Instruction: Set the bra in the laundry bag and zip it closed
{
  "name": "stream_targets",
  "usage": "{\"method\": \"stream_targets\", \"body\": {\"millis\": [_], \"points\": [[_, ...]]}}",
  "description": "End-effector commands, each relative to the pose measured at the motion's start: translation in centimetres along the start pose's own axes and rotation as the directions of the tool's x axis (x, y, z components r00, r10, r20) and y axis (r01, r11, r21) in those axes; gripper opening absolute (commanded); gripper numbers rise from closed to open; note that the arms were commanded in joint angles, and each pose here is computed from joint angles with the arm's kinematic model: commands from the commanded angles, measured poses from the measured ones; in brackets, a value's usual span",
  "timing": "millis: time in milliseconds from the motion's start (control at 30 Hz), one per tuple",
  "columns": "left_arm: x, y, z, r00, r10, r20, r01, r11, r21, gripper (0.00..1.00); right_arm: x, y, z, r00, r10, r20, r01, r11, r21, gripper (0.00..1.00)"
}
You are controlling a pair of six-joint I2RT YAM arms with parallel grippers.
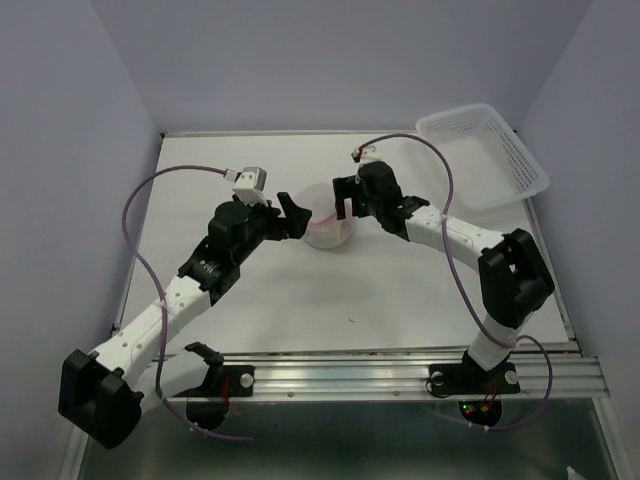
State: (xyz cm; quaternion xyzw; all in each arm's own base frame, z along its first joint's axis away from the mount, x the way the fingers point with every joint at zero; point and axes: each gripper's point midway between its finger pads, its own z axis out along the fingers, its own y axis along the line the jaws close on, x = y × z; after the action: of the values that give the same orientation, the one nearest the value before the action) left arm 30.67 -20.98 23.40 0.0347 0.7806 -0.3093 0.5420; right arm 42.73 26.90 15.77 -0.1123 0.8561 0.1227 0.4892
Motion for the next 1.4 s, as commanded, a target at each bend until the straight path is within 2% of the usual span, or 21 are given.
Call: {"method": "stream_targets", "body": {"millis": [0, 100, 200, 233, 367, 433, 567, 733, 867, 967, 1000, 1100, 1167, 1200, 1267, 1367], "points": [[-3.4, 1.5, -2.3, 0.994, -0.003, 0.108, 0.018, 0.99, -0.139, 0.99, 2.0, -1.1, -0.7, 0.999, 0.027, -0.022, -0.026, 0.999, 0.045, 1.0], [-4.0, 2.6, -3.3, 0.988, -0.01, 0.155, 0.04, 0.98, -0.195, 0.99, 4.6, -1.9, -1.0, 0.997, 0.042, -0.064, -0.038, 0.997, 0.068, 1.0], [-3.8, 3.1, -3.7, 0.988, -0.012, 0.156, 0.046, 0.975, -0.217, 0.99, 6.7, -2.0, -1.5, 0.994, 0.053, -0.092, -0.049, 0.997, 0.052, 1.0], [-3.8, 3.2, -3.7, 0.988, -0.012, 0.155, 0.047, 0.973, -0.224, 0.99, 6.3, -1.8, -1.3, 0.996, 0.066, -0.06, -0.064, 0.997, 0.039, 1.0], [-3.4, 3.6, -3.5, 0.989, -0.016, 0.144, 0.051, 0.969, -0.243, 0.99, 6.8, -1.4, -1.4, 0.997, 0.048, -0.062, -0.048, 0.999, 0.005, 1.0], [-3.2, 4.0, -3.4, 0.99, -0.016, 0.14, 0.052, 0.965, -0.257, 0.99, 6.2, -1.2, -1.7, 0.998, 0.043, -0.046, -0.044, 0.999, -0.013, 1.0], [-3.0, 4.3, -3.6, 0.989, -0.029, 0.142, 0.067, 0.96, -0.273, 0.99, 1.7, -0.9, -4.2, 0.997, 0.041, 0.071, -0.038, 0.999, -0.033, 1.0], [-3.8, 4.8, -4.7, 0.981, -0.052, 0.184, 0.107, 0.947, -0.303, 0.99, -3.0, -3.3, -8.0, 0.97, 0.095, 0.222, -0.113, 0.991, 0.07, 1.0], [-5.2, 5.6, -6.5, 0.961, -0.103, 0.257, 0.192, 0.916, -0.353, 0.99, -4.2, -7.4, -11.2, 0.946, 0.134, 0.296, -0.212, 0.945, 0.249, 1.0], [-5.9, 7.0, -8.0, 0.947, -0.124, 0.298, 0.247, 0.872, -0.423, 0.99, -4.8, -11.2, -14.3, 0.91, 0.173, 0.378, -0.309, 0.89, 0.336, 1.0], [-5.6, 8.0, -8.6, 0.94, -0.152, 0.306, 0.287, 0.838, -0.465, 0.99, -3.7, -13.6, -14.8, 0.904, 0.19, 0.384, -0.34, 0.863, 0.375, 1.0], [-6.3, 8.8, -9.9, 0.921, -0.188, 0.341, 0.346, 0.795, -0.499, 0.99, -3.3, -17.0, -18.0, 0.86, 0.244, 0.449, -0.44, 0.801, 0.407, 1.0], [-6.1, 9.8, -10.6, 0.911, -0.212, 0.355, 0.382, 0.759, -0.527, 0.99, -2.1, -18.7, -19.5, 0.852, 0.241, 0.464, -0.466, 0.754, 0.464, 1.0], [-6.0, 10.0, -11.0, 0.909, -0.218, 0.356, 0.389, 0.751, -0.534, 0.99, -2.5, -19.5, -21.3, 0.828, 0.228, 0.511, -0.495, 0.724, 0.479, 1.0], [-6.1, 10.3, -11.3, 0.9, -0.231, 0.369, 0.408, 0.741, -0.533, 0.99, -1.9, -19.8, -22.5, 0.816, 0.226, 0.532, -0.511, 0.714, 0.48, 1.0], [-6.4, 10.6, -12.0, 0.887, -0.242, 0.393, 0.434, 0.725, -0.534, 0.99, -1.9, -20.7, -25.3, 0.766, 0.217, 0.605, -0.564, 0.678, 0.471, 1.0]]}}
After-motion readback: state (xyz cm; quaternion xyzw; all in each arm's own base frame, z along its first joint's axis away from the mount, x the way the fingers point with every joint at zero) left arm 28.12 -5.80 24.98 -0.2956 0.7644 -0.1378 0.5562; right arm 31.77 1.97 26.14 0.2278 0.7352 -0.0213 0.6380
